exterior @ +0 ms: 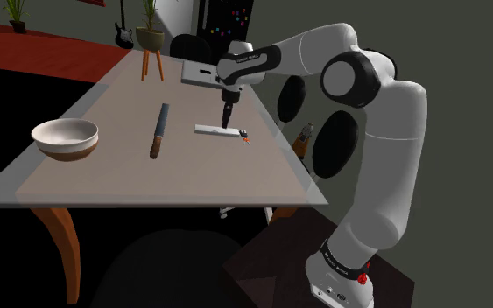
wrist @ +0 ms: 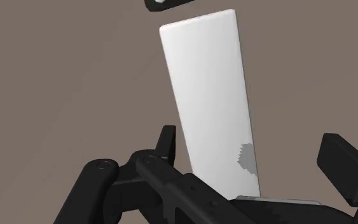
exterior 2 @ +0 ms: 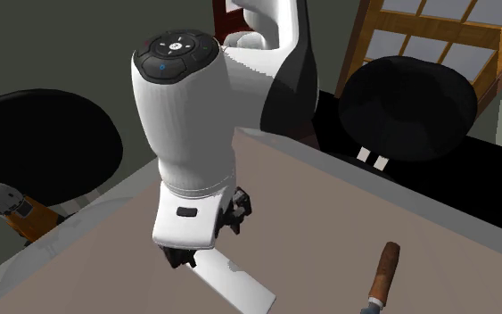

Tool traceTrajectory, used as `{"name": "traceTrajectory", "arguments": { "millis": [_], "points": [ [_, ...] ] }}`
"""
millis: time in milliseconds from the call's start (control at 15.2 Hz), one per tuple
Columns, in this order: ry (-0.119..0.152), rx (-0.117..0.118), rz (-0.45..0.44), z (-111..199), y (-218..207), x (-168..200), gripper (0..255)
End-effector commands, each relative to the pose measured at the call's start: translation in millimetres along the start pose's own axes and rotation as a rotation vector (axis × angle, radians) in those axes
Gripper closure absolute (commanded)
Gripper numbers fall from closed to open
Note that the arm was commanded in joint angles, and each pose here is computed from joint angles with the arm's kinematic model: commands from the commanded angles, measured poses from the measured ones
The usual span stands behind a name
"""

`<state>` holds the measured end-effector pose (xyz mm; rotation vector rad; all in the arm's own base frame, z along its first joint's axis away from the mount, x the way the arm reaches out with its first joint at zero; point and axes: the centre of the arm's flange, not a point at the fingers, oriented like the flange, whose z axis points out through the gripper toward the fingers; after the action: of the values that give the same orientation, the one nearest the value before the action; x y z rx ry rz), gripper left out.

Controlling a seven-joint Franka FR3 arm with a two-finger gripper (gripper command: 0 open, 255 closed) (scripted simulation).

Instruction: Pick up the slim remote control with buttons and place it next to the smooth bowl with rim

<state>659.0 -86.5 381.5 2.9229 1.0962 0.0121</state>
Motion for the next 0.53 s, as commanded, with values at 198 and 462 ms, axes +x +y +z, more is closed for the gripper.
{"name": "traceTrajectory", "arguments": {
  "millis": [198,462],
  "points": [
    [0.002,0.001,-0.058,26.4,11.1,24.4,0],
    [0.002,0.001,-0.058,47.5,11.1,24.5,0]
  ]
}}
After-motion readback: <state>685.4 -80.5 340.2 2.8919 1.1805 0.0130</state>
